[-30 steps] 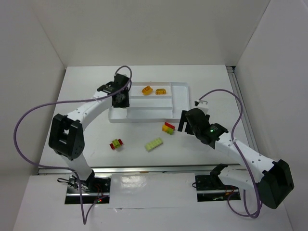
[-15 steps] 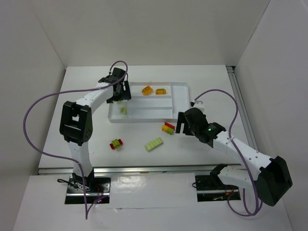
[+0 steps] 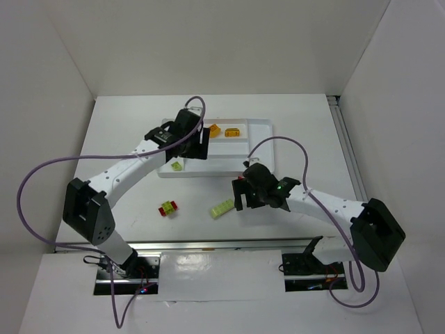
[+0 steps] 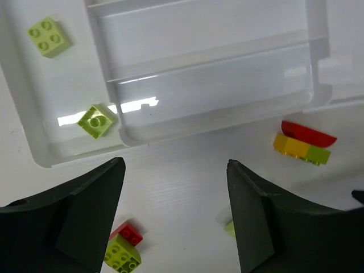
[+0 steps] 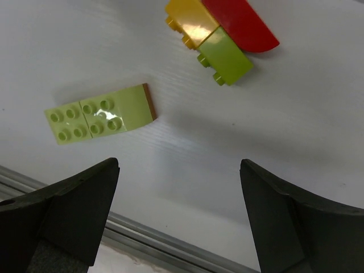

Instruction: Sort the legos into containers by color

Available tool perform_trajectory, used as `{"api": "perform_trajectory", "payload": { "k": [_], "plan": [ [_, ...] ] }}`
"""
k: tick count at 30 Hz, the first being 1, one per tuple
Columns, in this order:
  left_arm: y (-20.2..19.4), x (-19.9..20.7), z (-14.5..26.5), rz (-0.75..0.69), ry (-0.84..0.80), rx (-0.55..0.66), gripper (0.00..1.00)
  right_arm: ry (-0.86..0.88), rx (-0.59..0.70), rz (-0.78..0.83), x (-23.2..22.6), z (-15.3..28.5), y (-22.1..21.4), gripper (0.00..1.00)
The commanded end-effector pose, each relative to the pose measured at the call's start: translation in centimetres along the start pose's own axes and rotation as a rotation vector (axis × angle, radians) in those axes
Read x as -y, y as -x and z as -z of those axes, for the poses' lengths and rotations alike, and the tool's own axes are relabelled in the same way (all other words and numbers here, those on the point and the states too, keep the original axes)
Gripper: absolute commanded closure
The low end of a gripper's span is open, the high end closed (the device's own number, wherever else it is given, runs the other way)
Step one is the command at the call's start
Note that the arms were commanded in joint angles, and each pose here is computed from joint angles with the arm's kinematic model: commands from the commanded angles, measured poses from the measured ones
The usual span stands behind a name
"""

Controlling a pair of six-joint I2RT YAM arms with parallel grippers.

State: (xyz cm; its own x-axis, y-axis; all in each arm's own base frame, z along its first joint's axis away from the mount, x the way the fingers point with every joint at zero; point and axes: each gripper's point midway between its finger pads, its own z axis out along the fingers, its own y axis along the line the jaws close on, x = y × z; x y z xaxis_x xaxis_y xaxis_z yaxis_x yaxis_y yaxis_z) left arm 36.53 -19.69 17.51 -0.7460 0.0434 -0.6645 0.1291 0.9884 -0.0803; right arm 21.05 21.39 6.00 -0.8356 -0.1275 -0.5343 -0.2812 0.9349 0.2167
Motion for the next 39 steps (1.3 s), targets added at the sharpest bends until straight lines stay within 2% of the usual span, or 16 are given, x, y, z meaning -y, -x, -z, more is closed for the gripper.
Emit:
{"api": "perform_trajectory", "payload": {
  "k": [1, 6, 16, 20, 26, 33, 39],
  "plan": [
    [-2.8, 1.8, 0.6, -0.107, -0.113, -0.065, 0.17, -0.025, 0.122, -0.058, -0.6, 0.6, 3.8, 0.06],
    [-5.7, 2.3, 1.1, -0.128, -0.179, -0.122, 0.17, -0.143, 0.143, -0.044, 0.7, -0.1, 5.5, 0.07],
    [-6.2, 2.4, 0.6, -0.13, -0.184, -0.135, 0.18, -0.262, 0.125, 0.083, 2.7, -3.5, 7.6, 0.07],
    [-6.4, 2.2, 0.3, -0.131, -0.173, -0.141, 0.18, -0.232, 0.154, 0.076, 2.7, -4.3, 8.8, 0.08],
    [-6.9, 2.0, 0.3, -0.143, -0.167, -0.157, 0.17, -0.196, 0.122, 0.092, 2.9, -5.4, 8.0, 0.08],
    [-7.6, 2.1, 0.2, -0.144, -0.184, -0.178, 0.18, -0.114, 0.152, 0.098, 2.4, -6.2, 7.9, 0.3],
    [-7.8, 2.1, 0.0, -0.145, -0.181, -0.187, 0.18, -0.093, 0.123, 0.121, 2.4, -6.1, 6.9, 0.36]
  ]
}}
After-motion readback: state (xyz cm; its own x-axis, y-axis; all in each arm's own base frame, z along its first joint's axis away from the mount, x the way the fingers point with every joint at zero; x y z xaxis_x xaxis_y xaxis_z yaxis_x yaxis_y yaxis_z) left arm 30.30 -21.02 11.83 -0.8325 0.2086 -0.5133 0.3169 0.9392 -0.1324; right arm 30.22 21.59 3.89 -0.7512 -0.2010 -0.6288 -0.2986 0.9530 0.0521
